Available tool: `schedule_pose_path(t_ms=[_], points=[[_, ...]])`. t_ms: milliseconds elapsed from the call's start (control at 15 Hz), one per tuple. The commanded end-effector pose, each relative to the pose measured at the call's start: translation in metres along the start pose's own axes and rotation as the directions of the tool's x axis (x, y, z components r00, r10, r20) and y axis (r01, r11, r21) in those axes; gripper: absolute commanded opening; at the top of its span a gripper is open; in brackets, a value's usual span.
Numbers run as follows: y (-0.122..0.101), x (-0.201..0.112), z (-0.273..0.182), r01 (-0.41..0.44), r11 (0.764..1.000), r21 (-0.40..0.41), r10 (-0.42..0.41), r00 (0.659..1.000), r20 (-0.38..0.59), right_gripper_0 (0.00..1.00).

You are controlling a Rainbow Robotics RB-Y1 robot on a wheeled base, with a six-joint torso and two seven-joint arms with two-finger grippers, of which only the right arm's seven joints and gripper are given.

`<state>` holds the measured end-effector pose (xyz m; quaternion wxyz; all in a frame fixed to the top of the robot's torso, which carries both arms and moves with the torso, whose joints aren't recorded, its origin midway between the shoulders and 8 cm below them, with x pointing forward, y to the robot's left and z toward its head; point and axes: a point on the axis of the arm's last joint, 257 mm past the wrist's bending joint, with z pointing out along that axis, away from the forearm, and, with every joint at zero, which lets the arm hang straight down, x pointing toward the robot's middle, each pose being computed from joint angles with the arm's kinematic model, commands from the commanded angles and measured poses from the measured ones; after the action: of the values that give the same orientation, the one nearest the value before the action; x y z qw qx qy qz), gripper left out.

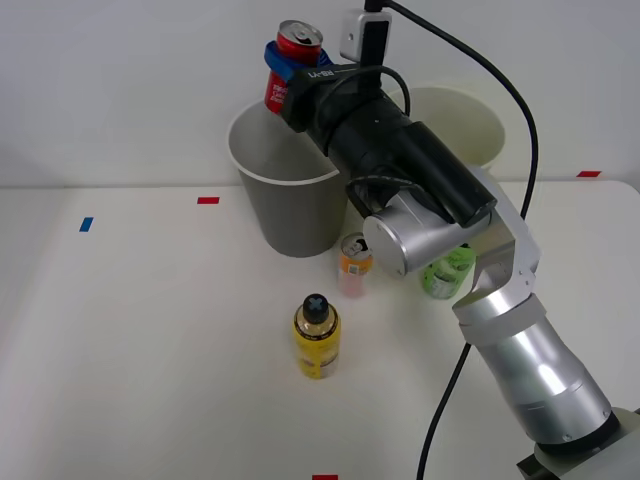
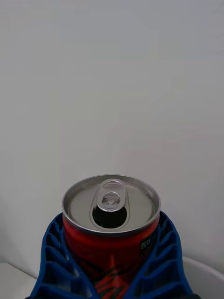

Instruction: Put cans in the gray bin, plastic bottles in the light green bin

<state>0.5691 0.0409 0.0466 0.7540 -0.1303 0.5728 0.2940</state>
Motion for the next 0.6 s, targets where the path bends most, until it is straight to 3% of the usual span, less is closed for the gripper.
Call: schedule_pose_path(t_ms=[67, 333, 400, 467, 600], points=[[-0.0020, 0.0001, 0.0000, 0.017, 1.000, 0.007, -0.017, 1.000, -0.001, 0.00], [-0.0026, 0.0003, -0.0002, -0.003, 1.000, 0.006, 0.003, 1.000, -0.002, 0.00], [-0.0026, 0.0007, -0.0006, -0.019, 1.000, 0.005, 0.019, 1.000, -0.002, 0.06], [-0.0031, 0.0002, -0.0005, -0.026, 1.000, 0.005, 0.026, 1.000, -0.002, 0.24], [-0.0038, 0.0014, -0.0010, -0.045, 0.999, 0.005, 0.045, 0.999, -0.005, 0.45]])
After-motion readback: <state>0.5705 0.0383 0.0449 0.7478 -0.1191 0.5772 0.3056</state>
